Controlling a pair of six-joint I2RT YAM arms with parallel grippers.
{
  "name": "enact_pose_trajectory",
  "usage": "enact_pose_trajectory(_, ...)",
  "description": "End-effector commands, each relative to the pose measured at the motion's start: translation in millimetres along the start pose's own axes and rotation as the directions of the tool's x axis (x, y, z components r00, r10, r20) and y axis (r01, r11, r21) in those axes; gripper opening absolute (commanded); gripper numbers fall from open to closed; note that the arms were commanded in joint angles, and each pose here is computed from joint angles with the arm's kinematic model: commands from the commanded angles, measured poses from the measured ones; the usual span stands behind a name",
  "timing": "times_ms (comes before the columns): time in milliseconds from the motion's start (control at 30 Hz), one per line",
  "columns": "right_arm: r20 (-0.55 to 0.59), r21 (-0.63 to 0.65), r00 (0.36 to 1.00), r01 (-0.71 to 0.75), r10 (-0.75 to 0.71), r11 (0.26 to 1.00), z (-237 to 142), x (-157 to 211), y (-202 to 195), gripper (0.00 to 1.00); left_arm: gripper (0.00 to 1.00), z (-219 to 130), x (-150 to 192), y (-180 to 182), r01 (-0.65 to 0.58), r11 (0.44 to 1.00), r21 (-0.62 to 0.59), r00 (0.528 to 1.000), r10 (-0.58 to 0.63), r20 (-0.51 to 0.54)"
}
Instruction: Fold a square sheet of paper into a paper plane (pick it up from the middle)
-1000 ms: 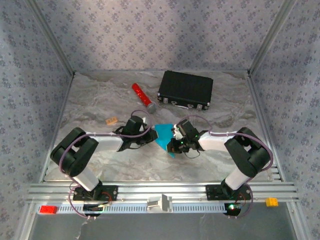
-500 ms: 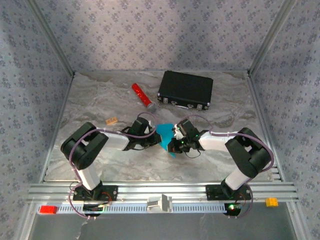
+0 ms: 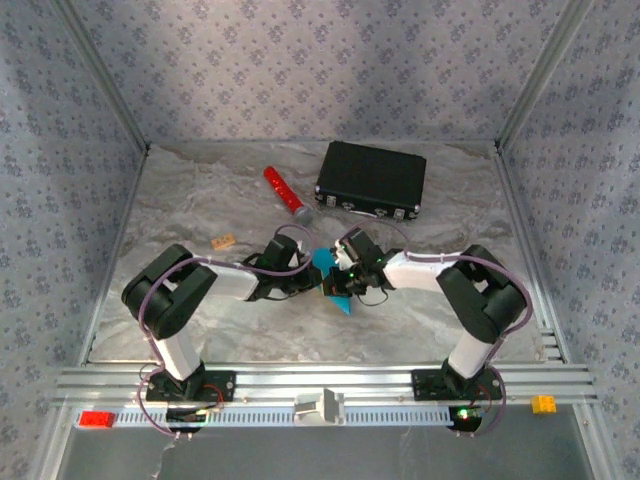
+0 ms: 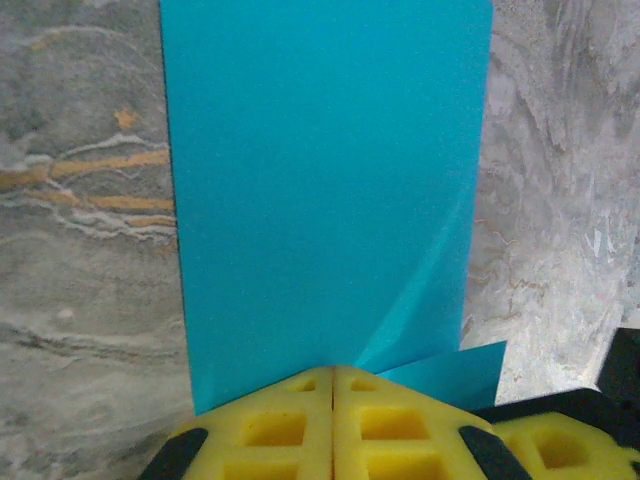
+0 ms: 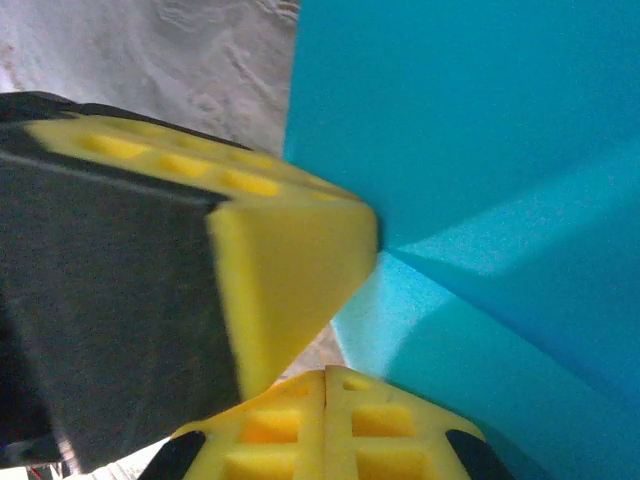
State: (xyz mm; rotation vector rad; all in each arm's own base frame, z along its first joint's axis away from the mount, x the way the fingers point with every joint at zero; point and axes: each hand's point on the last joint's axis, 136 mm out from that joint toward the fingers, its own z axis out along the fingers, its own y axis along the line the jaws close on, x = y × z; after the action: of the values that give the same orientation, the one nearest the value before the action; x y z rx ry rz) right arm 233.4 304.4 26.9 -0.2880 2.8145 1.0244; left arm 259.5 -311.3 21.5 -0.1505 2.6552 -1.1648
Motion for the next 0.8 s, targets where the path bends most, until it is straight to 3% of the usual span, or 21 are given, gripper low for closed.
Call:
enact_pose_trajectory(0, -0.031, 0.057, 0.999, 0.014, -0.012, 0.998, 5.3, 6.4, -13.6, 0.05, 0.07, 5.7, 17.9, 31.4, 0.015, 0.994, -0.107, 0.998, -0.021, -0.056)
enact_pose_trajectory(367, -0.045, 0.071, 0.999, -0.005, 0.008, 0.997, -9.2, 32.8, -31.5, 0.05, 0.06, 8.7, 18.9, 38.1, 0.022, 0.992, -0.121, 0.998, -0.030, -0.062)
enact_pose_trajectory(767, -0.017, 0.028, 1.000, 0.011, -0.011, 1.000, -26.5, 28.1, -20.5, 0.07, 0.06, 8.9, 14.8, 30.3, 0.012, 0.994, -0.106, 0.998, -0.018, -0.058)
